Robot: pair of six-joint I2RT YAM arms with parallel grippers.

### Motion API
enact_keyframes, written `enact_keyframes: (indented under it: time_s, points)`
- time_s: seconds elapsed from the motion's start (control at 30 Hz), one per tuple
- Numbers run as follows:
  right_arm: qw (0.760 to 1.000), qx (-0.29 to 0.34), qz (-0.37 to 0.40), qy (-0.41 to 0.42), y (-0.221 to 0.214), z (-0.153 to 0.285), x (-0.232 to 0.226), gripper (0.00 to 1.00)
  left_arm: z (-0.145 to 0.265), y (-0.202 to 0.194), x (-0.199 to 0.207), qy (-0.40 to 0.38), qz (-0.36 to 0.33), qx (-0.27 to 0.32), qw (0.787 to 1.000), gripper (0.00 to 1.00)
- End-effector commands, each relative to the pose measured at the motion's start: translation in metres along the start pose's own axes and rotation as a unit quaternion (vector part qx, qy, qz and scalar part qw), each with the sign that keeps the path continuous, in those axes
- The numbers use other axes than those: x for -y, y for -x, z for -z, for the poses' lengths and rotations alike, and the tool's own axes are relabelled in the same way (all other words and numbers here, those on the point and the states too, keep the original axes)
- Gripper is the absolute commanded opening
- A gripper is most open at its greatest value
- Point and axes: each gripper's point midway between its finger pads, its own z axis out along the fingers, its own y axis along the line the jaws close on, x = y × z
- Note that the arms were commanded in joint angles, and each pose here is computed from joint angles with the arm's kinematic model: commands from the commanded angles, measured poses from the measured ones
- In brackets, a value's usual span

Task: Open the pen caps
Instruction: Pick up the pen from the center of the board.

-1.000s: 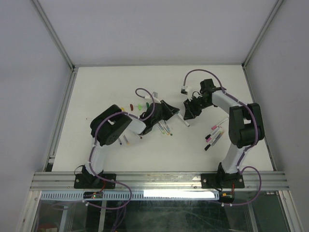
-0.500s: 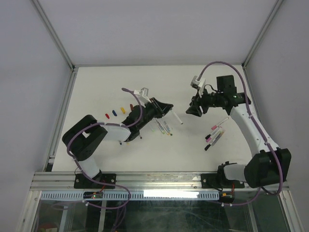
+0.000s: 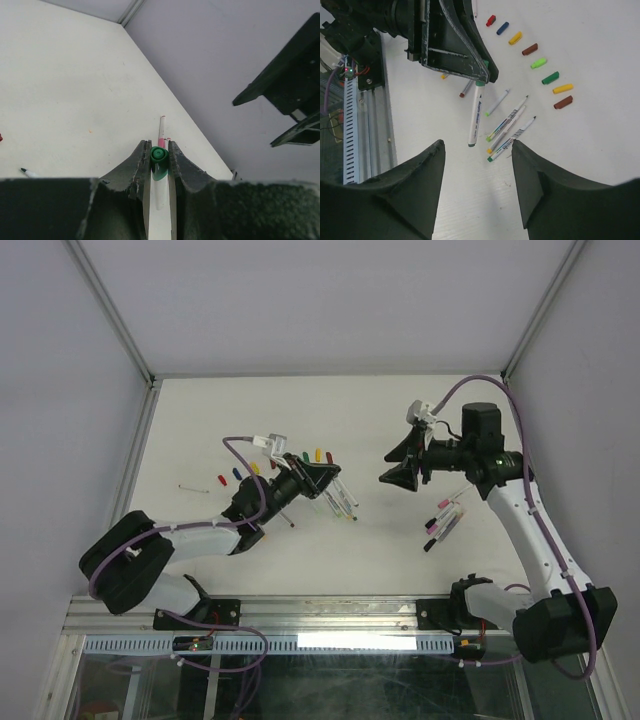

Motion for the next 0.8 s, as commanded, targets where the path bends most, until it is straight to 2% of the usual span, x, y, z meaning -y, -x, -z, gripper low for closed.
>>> enact_keyframes:
  time_s: [0.0,0.4,0.77]
  points:
    - [0.998,0.041,0.013,0.036,0.004,-0.003,-0.013,0.59,0.012,0.024,0.034,-0.063,-0.050,0.026,0.996,0.00]
    - [0.993,0.040,-0.044,0.104,-0.027,-0.015,-0.026,0.67,0.030,0.026,0.050,-0.099,-0.068,0.024,0.993,0.00]
    - [0.992,0.024,-0.064,0.104,-0.040,-0.019,-0.023,0.69,0.038,0.028,0.062,-0.136,-0.080,0.036,0.987,0.00]
